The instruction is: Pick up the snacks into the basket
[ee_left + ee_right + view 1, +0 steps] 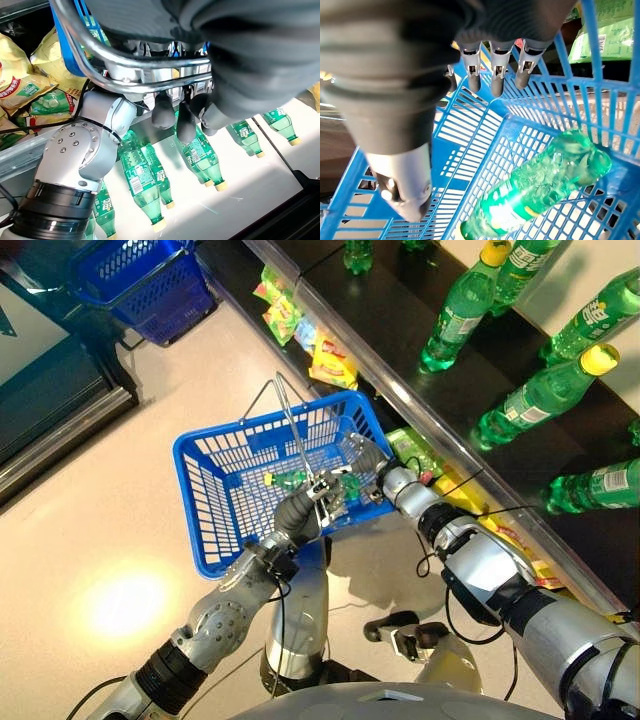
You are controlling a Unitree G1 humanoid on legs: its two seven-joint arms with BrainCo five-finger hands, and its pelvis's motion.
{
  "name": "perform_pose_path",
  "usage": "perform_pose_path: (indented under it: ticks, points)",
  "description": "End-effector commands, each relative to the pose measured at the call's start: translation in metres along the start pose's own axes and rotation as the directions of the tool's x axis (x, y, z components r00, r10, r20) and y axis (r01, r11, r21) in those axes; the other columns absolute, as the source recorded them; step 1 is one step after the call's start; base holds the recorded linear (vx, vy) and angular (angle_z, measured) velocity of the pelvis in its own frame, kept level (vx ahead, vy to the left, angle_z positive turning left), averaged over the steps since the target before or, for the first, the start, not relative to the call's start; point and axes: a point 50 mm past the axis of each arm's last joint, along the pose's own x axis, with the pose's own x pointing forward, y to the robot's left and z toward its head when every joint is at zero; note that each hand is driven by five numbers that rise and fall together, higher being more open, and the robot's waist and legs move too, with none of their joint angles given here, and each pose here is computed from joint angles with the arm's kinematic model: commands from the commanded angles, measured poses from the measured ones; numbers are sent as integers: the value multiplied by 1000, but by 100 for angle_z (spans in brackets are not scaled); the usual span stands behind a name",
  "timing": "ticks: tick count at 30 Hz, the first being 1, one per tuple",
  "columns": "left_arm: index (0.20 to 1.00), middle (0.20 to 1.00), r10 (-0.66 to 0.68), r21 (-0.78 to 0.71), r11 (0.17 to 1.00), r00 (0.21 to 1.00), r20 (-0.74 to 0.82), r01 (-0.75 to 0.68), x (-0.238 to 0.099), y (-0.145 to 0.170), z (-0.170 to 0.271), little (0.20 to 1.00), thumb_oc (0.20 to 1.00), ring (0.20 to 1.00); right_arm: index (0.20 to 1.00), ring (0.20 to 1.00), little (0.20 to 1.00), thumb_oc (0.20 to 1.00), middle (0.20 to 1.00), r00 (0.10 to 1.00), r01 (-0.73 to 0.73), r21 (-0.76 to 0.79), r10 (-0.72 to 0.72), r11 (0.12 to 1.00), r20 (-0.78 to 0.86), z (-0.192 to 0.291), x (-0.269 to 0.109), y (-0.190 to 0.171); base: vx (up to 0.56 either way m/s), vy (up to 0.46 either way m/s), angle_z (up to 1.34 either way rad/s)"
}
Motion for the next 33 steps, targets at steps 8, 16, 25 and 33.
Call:
perform_pose_path:
  ticks: [8,16,25,33]
  points:
    - [200,200,-227,160,970,917,327,183,2,-45,51,200,200,200,1000,1000,1000,1000,1000,984,-21,293,-32,956,174,31,-3,19,2,10,0]
    - [200,200,31,245,959,914,405,-141,-21,6,61,200,200,200,1000,1000,1000,1000,1000,973,-167,382,88,909,215,-4,-32,64,16,53,-13]
    - [200,200,364,200,856,831,421,-476,-51,74,46,200,200,200,1000,1000,1000,1000,1000,974,-226,480,185,847,132,-76,-84,80,54,46,-21]
    - [200,200,528,183,753,747,405,-632,-71,109,33,200,200,200,1000,1000,1000,1000,1000,973,-223,516,218,827,71,-112,-116,76,68,36,-27]
